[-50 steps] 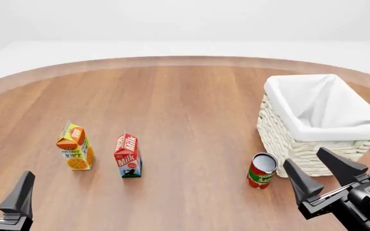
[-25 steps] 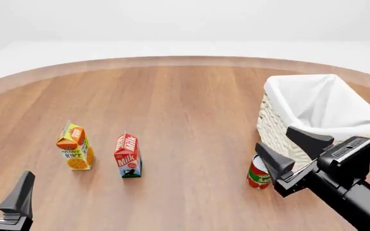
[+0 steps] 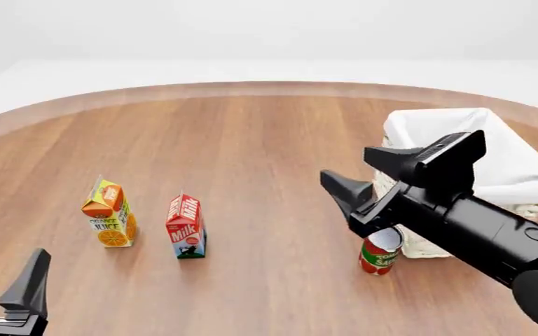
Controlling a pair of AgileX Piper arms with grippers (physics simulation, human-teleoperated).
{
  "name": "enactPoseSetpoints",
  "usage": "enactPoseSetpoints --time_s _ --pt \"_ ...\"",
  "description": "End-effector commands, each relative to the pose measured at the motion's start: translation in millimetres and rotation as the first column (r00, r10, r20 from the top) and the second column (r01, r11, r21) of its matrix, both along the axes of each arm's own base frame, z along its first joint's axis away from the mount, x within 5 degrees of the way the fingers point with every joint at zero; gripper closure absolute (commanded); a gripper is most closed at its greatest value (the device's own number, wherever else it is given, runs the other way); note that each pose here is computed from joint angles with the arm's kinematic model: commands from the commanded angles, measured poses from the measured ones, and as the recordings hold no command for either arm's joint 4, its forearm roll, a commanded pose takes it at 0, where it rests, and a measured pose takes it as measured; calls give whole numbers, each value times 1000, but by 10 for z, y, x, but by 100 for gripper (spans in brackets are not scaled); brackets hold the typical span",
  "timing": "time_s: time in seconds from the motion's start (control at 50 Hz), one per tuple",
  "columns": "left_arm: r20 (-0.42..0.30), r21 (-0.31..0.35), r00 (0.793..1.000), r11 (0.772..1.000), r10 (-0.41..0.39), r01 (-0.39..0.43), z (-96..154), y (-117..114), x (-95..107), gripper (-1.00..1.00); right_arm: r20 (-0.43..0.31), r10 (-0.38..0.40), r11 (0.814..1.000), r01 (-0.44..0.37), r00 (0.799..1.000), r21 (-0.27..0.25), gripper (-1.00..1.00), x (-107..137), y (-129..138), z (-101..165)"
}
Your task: Pick the milk and place it in the basket.
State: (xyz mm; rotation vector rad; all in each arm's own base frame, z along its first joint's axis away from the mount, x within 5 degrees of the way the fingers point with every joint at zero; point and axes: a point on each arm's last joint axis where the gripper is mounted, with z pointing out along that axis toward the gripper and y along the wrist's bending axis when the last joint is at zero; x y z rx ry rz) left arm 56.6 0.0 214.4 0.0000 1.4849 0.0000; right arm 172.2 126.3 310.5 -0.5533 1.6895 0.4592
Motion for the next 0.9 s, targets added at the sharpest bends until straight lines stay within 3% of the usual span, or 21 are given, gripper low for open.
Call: enactPoseSetpoints --time_s 0.02,0.04,0.06,0.14,0.18,0.3,0.6,0.9 --pt "0 0 1000 1000 0 0 0 0 0 -100 -50 22 998 -19 999 52 -100 107 178 238" --pt "0 0 1000 1000 0 0 0 0 0 -100 -47 27 999 -25 999 46 -100 113 196 256" --pt "0 0 1000 1000 0 0 0 0 0 -100 -64 28 997 -22 998 77 -100 110 209 284" --pt "0 0 1000 1000 0 0 0 0 0 -100 -81 31 995 -24 996 93 -100 135 251 334" --pt "0 0 1000 1000 0 0 0 0 0 -100 -104 24 991 -10 994 132 -100 148 255 373" --pt "0 0 1000 1000 0 0 0 0 0 -100 -155 28 984 1 987 180 -100 198 332 466" --pt "0 0 1000 1000 0 0 0 0 0 -100 -241 11 978 40 970 207 -100 428 505 580" --pt "0 0 1000 1000 0 0 0 0 0 -100 -351 -4 956 107 936 274 -100 709 723 521"
